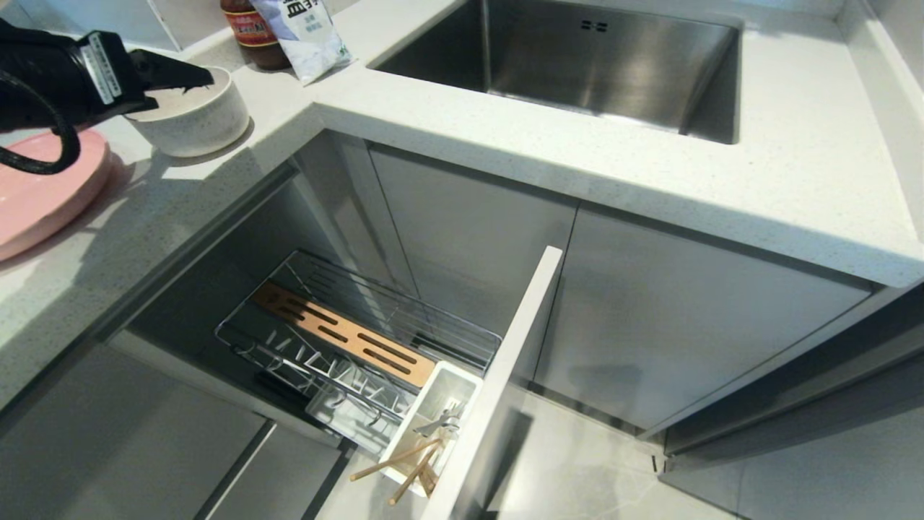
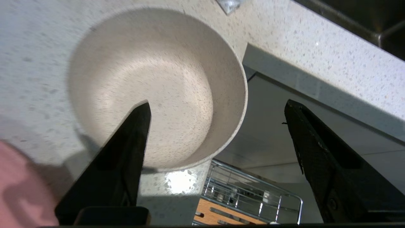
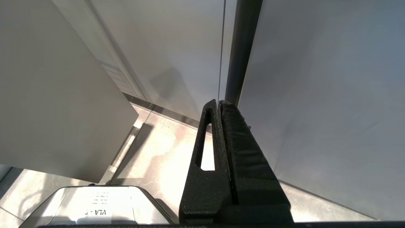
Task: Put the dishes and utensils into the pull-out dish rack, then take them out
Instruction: Pick up the bowl and place it in the cupboard
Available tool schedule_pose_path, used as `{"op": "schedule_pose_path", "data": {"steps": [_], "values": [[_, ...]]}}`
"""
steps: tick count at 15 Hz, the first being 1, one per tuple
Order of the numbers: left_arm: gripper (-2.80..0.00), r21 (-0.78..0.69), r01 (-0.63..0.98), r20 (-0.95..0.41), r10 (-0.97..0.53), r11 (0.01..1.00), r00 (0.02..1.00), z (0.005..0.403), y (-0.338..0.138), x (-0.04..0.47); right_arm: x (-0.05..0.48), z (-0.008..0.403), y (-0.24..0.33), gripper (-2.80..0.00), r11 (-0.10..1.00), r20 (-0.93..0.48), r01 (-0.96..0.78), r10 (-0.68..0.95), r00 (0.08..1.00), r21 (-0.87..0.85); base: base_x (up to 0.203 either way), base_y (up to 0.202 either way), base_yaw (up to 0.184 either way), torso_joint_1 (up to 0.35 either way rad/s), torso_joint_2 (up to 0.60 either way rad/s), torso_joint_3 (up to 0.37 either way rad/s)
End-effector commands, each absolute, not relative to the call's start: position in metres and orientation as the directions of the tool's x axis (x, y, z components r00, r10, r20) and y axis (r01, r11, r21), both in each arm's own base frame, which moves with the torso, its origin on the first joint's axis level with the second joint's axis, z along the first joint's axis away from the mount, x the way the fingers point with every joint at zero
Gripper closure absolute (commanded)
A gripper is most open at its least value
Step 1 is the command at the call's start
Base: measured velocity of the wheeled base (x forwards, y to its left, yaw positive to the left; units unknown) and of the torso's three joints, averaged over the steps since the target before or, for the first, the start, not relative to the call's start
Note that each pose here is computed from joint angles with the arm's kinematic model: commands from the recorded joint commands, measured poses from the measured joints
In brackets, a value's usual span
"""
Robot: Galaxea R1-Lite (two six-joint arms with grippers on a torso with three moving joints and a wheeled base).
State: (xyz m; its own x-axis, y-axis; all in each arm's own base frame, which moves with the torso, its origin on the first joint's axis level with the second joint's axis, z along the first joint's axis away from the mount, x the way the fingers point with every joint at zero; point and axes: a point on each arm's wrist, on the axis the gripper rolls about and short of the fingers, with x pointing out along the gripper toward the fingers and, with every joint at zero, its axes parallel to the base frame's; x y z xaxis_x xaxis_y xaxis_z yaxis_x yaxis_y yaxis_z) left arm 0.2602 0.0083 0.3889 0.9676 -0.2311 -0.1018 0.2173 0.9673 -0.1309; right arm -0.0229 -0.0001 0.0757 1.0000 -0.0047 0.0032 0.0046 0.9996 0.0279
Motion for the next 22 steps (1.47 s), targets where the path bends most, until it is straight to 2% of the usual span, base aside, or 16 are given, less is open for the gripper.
{"op": "schedule_pose_path", "data": {"steps": [1,16,17,22], "values": [[-2.80,-0.144,0.236,-0.142,-0.256,0.961,0.956,0.3777,0.0025,0.2767,-0.0230,0.0757,-0.0001,0.00,1.000,0.006,0.004,-0.005,1.000,0.029,0.000,0.000,0.000,0.000,0.00,0.000],[-2.80,-0.145,0.246,-0.162,-0.268,0.958,0.950,0.3721,-0.0016,0.2832,-0.0229,0.0754,-0.0001,0.00,1.000,0.005,0.004,-0.005,1.000,0.028,0.000,0.000,0.000,0.000,0.00,0.000],[0.00,-0.145,0.246,-0.164,-0.268,0.958,0.949,0.3716,-0.0016,0.2838,-0.0229,0.0753,-0.0001,0.00,1.000,0.005,0.004,-0.005,1.000,0.029,0.000,0.000,0.000,0.000,0.00,0.000],[0.00,-0.144,0.245,-0.161,-0.267,0.959,0.950,0.3726,-0.0016,0.2821,-0.0229,0.0753,-0.0001,0.00,1.000,0.005,0.004,-0.005,1.000,0.028,0.000,0.000,0.000,0.000,0.00,0.000]]}}
